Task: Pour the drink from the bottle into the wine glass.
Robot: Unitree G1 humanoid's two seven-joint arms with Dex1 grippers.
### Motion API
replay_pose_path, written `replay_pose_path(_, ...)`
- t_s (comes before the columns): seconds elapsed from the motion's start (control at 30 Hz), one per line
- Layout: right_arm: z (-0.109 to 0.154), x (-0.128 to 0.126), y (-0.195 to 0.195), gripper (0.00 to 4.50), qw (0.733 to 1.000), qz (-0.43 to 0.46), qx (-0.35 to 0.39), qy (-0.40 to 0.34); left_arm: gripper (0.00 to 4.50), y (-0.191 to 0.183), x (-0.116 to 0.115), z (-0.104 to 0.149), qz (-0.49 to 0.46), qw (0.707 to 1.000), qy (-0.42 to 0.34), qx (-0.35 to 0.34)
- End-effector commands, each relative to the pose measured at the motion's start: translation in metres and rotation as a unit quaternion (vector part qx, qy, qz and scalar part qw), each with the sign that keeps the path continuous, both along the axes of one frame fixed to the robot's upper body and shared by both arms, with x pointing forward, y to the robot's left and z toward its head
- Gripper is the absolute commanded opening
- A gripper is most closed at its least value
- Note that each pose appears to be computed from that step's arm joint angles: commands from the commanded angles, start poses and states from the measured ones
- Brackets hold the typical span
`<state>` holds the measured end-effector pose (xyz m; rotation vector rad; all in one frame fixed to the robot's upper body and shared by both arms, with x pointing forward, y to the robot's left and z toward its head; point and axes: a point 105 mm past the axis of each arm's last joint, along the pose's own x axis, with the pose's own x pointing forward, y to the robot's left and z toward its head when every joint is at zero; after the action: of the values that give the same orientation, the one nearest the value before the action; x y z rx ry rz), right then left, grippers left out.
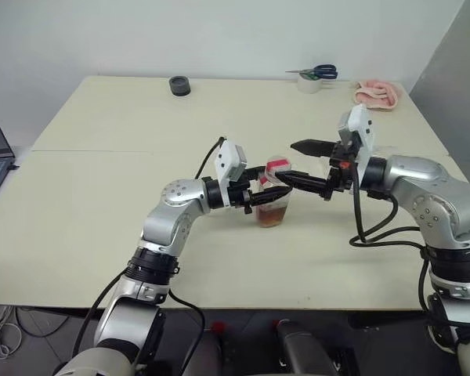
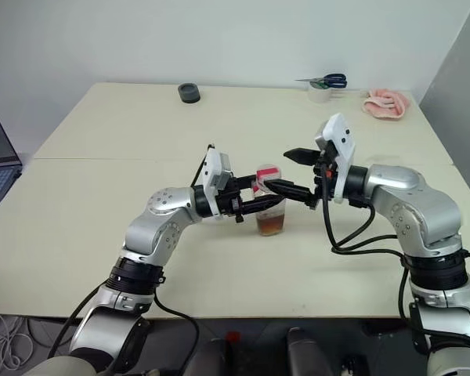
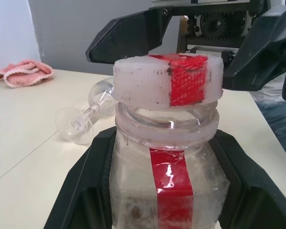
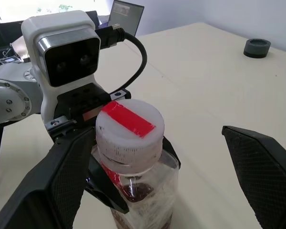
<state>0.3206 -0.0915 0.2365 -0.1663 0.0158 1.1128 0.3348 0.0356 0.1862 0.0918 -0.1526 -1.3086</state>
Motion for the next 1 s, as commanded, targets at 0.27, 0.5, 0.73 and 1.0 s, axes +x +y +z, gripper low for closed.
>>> replay_pose_path(0.27, 0.023, -0.016, 0.011, 4.50, 0.998, 0.031, 0.026, -0.040, 2.18, 0.001, -0.005, 0.018, -0.009, 0.999, -0.041, -0.015)
replay_pose_path(0.5, 0.018, -0.006, 0.015, 4.50, 0.998, 0.009, 0.057, -0.006, 2.18, 0.000, -0.005, 0.019, -0.009, 0.999, -0.041, -0.016)
replay_pose_path(0.73, 0.008, -0.011, 0.025, 4.50, 0.998, 0.025, 0.059, 0.017, 2.18, 0.002, -0.005, 0.018, -0.006, 0.999, -0.042, -0.016)
replay_pose_path(1.0, 0.016, -0.017, 0.030, 2.19, 0.997, 0.043, 0.066, 0.009, 2.18, 0.001, -0.006, 0.017, -0.006, 0.999, -0.044, -0.015)
